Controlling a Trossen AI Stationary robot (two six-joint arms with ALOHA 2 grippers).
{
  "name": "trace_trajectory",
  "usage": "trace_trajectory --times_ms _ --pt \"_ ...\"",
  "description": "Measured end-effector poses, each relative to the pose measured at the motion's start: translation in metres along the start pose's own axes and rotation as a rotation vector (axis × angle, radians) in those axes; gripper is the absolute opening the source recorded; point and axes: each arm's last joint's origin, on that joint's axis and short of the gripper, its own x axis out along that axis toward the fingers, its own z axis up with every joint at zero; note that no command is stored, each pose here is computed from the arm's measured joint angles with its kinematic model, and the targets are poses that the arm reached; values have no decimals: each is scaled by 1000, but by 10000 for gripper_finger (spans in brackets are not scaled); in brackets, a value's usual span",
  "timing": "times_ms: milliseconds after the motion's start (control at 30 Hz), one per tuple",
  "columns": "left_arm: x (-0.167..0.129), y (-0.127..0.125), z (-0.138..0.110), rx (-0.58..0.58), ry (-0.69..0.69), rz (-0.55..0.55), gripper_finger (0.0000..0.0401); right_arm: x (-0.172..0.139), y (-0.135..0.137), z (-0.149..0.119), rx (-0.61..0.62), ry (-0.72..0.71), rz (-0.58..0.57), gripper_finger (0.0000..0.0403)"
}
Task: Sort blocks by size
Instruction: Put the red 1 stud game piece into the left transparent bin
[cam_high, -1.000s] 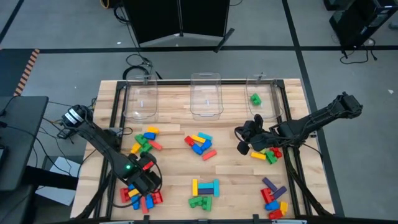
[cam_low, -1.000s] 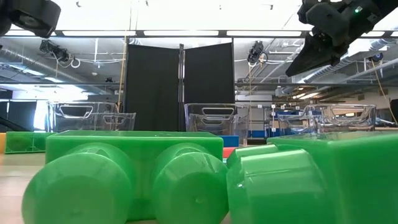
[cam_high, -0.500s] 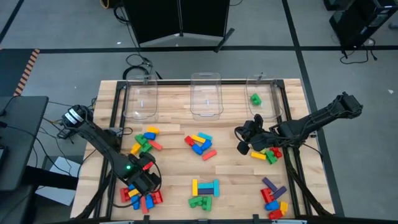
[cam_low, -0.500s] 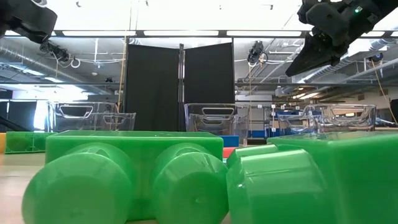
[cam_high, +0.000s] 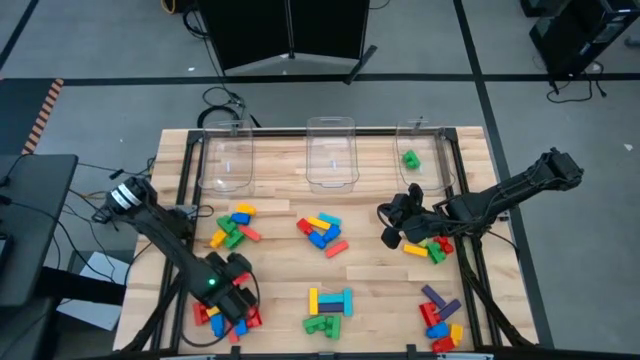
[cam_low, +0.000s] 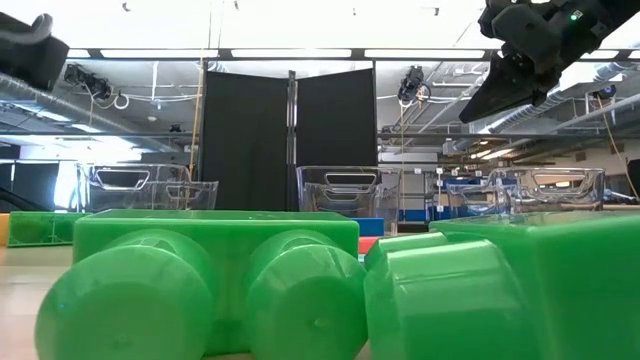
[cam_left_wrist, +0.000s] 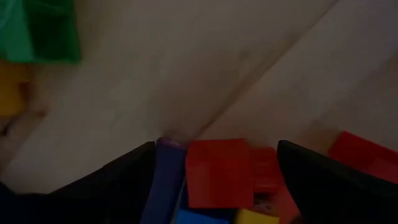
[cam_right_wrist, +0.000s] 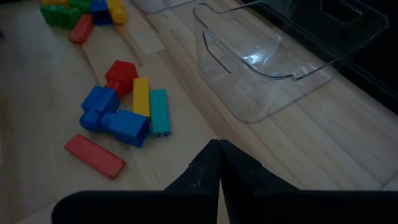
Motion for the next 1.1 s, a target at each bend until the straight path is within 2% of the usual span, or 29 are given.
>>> trace_trajectory --times_ms 300,533,800,1100 --pt "25 -9 -9 29 153 89 340 0 0 0 3 0 0 18" --pt "27 -10 -10 30 162 79 332 0 0 0 3 -1 0 20" --pt "28 -11 -10 37 164 79 274 0 0 0 3 -1 0 18" --pt "28 -9 -10 66 165 93 283 0 0 0 2 -1 0 21"
